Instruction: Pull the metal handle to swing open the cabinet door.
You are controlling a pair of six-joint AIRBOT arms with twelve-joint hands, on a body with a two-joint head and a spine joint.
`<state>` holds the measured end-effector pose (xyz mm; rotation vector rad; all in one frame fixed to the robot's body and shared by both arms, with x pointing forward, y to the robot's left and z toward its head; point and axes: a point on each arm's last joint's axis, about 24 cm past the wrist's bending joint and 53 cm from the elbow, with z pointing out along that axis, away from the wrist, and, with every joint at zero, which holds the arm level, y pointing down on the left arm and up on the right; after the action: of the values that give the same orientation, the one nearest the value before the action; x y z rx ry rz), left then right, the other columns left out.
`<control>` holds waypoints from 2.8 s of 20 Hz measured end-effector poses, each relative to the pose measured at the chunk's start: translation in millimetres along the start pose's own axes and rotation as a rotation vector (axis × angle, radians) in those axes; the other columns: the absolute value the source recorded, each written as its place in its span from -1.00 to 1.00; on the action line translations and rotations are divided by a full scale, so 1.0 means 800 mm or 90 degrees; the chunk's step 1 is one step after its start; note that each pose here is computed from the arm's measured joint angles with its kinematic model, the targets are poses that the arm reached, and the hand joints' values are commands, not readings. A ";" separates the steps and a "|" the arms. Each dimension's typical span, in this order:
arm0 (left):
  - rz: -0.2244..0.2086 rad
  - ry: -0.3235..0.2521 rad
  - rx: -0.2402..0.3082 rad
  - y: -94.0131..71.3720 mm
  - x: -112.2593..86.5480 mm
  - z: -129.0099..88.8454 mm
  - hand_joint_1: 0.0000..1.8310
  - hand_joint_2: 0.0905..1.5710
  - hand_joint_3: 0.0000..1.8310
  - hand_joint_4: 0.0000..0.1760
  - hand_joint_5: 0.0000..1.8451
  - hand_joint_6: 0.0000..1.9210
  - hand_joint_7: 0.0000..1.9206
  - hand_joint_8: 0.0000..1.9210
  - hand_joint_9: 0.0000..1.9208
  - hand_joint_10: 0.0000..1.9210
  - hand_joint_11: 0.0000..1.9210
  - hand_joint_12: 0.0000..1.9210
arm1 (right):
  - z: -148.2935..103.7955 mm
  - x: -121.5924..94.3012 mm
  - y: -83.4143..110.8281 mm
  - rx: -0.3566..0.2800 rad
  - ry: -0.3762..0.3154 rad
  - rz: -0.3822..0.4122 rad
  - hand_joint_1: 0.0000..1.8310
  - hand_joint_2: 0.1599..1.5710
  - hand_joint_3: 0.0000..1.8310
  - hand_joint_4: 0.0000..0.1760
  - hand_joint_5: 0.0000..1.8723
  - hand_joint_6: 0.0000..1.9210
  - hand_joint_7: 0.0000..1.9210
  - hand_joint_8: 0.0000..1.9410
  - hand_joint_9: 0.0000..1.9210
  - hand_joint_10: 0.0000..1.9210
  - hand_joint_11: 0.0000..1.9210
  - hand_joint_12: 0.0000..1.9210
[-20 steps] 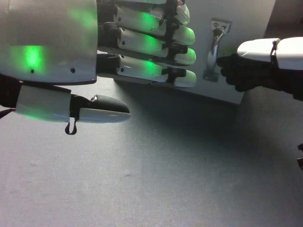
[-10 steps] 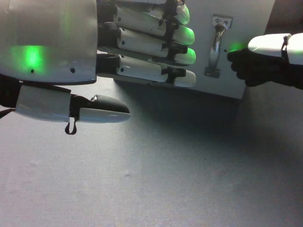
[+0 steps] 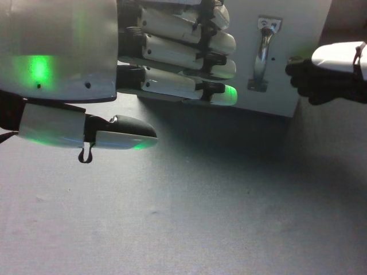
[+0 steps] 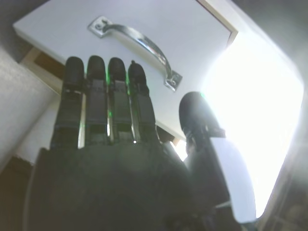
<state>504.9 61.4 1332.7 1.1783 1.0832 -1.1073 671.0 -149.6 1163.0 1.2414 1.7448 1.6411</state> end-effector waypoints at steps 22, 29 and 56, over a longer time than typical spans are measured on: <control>0.000 0.000 0.000 0.000 0.000 0.000 -1.00 1.00 -0.94 -1.00 -0.51 -1.00 -0.54 -1.00 -0.58 -1.00 -0.95 -0.18 | -0.045 -0.044 0.008 0.025 -0.016 -0.118 -1.00 1.00 -0.92 -1.00 -0.59 -1.00 -0.60 -1.00 -0.64 -1.00 -1.00 -0.06; 0.000 0.000 0.000 0.000 0.000 0.000 -1.00 1.00 -0.94 -1.00 -0.52 -1.00 -0.54 -1.00 -0.57 -1.00 -0.95 -0.17 | -0.062 -0.083 0.011 0.038 -0.054 -0.151 -1.00 1.00 -0.93 -1.00 -0.60 -1.00 -0.61 -1.00 -0.65 -1.00 -1.00 -0.07; 0.000 0.000 0.000 0.000 0.000 0.000 -1.00 1.00 -0.93 -1.00 -0.52 -1.00 -0.54 -1.00 -0.57 -1.00 -0.94 -0.16 | -0.009 -0.108 0.021 -0.036 -0.084 0.032 -1.00 1.00 -0.92 -1.00 -0.59 -1.00 -0.60 -1.00 -0.63 -1.00 -1.00 -0.04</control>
<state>504.8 61.4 1332.7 1.1786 1.0830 -1.1075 713.5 -226.9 1158.2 1.3450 1.5903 1.5866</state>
